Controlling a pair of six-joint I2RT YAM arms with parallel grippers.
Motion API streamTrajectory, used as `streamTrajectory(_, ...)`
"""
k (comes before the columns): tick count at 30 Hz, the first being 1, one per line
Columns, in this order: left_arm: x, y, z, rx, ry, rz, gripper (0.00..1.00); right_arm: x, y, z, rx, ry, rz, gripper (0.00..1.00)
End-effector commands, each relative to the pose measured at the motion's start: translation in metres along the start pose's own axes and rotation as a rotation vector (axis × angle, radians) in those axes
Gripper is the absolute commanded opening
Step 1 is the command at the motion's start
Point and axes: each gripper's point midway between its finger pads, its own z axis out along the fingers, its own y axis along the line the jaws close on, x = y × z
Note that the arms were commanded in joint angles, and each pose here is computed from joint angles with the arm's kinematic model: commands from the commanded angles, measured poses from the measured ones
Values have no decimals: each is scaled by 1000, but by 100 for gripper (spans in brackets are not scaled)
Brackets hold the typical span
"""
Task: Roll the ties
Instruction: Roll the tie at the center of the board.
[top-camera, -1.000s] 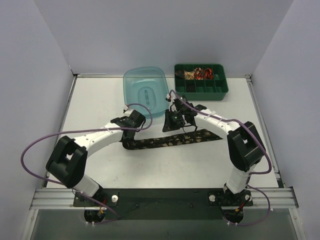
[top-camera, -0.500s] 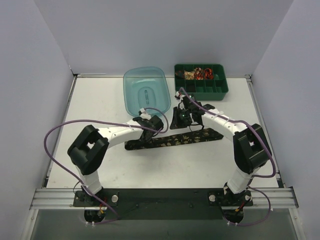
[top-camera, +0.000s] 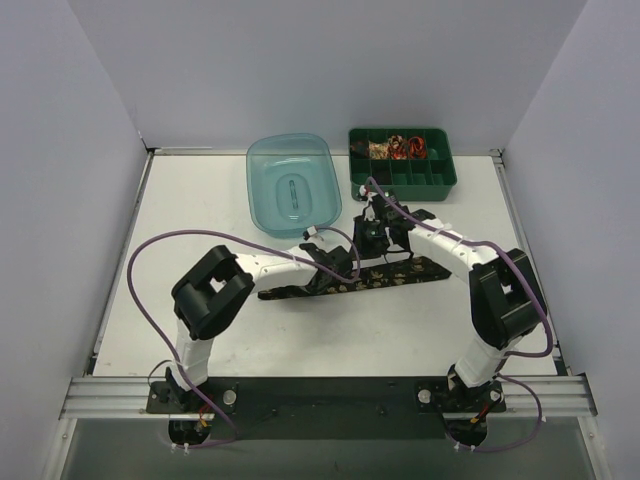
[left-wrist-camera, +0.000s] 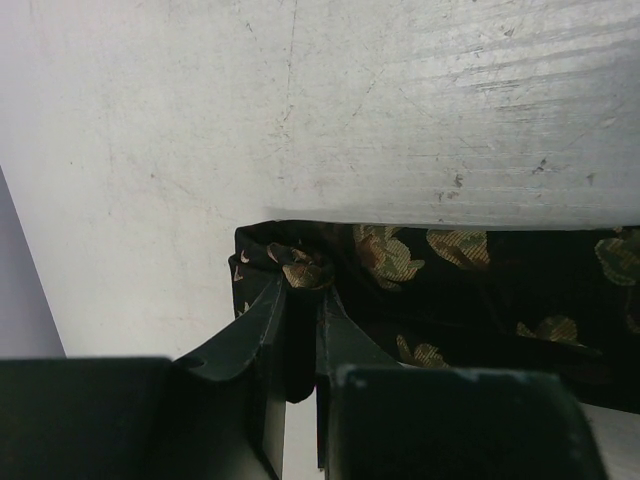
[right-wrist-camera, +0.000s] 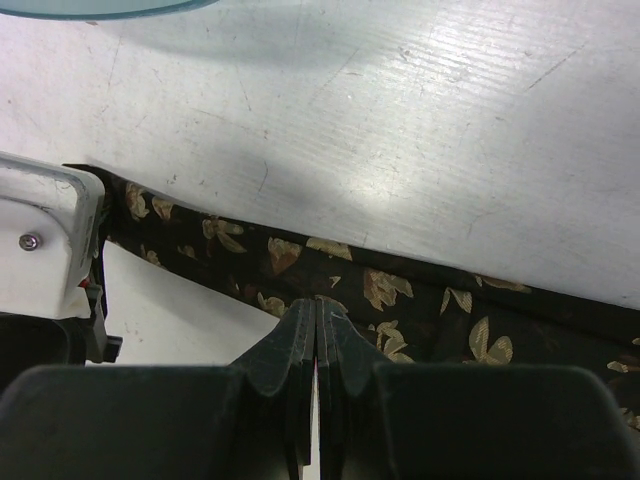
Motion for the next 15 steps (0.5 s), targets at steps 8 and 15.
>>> streamTrajectory(8,-4,-34,-1,113,-23,-59,0,0,-1,-10,5,-12,8,0)
streamTrajectory(15,-3,-57,-2,216,-23,-91,0,1,-4,-10,13,-10,10,0)
